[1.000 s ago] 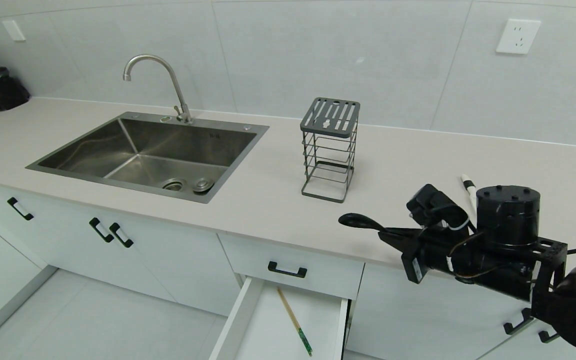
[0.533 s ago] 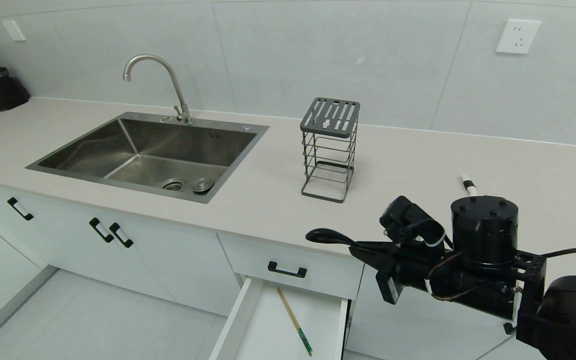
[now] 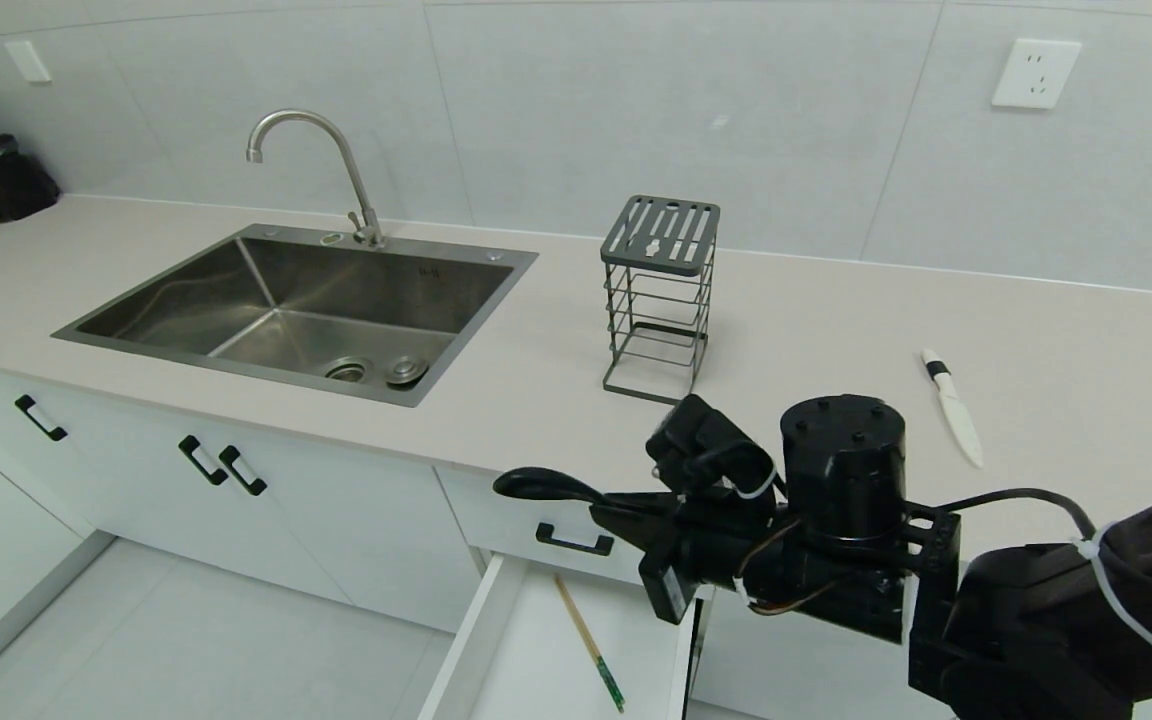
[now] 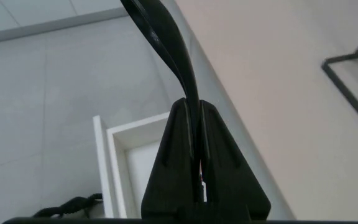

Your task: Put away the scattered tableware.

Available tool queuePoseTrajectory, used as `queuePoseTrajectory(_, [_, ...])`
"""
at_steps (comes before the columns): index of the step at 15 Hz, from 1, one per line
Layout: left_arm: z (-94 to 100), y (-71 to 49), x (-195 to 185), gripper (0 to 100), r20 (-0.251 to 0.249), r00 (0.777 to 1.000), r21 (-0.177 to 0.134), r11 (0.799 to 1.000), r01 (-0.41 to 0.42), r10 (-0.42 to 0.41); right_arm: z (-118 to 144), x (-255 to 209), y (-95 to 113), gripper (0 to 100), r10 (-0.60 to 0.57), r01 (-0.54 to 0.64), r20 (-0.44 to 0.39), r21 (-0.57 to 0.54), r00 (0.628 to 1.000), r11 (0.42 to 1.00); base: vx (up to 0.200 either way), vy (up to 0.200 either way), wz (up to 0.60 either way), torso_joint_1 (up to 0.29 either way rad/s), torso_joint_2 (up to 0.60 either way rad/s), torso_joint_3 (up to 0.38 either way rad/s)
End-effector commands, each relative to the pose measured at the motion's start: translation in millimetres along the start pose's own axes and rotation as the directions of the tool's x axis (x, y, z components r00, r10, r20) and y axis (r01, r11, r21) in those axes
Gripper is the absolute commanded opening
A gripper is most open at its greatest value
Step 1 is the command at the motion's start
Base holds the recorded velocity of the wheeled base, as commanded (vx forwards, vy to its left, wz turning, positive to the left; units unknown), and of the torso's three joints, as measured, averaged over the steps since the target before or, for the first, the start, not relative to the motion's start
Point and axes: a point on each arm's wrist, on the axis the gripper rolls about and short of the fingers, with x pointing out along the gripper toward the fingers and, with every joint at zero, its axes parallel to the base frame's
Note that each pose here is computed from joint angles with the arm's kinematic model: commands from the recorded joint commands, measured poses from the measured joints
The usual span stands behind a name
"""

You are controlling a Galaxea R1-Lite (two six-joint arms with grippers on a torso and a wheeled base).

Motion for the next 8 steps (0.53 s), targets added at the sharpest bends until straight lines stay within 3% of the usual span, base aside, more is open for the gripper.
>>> queuePoseTrajectory(1, [0.0,0.0,0,100,0.0,1.0,-0.001,1.0,-0.001,0.001,-7,8,6,0,0.019,-0.019,-0.023,0.003,1.0,1.0,0.0,0.0,0.0,0.0,0.0,0.0])
queuePoseTrajectory(8, [0.0,0.0,0,100,0.0,1.0,-0.001,1.0,-0.001,0.001,7,2,19,0,0.049,-0.049,0.0,-0.013,0.999,0.999,0.0,0.0,0.0,0.0,0.0,0.0])
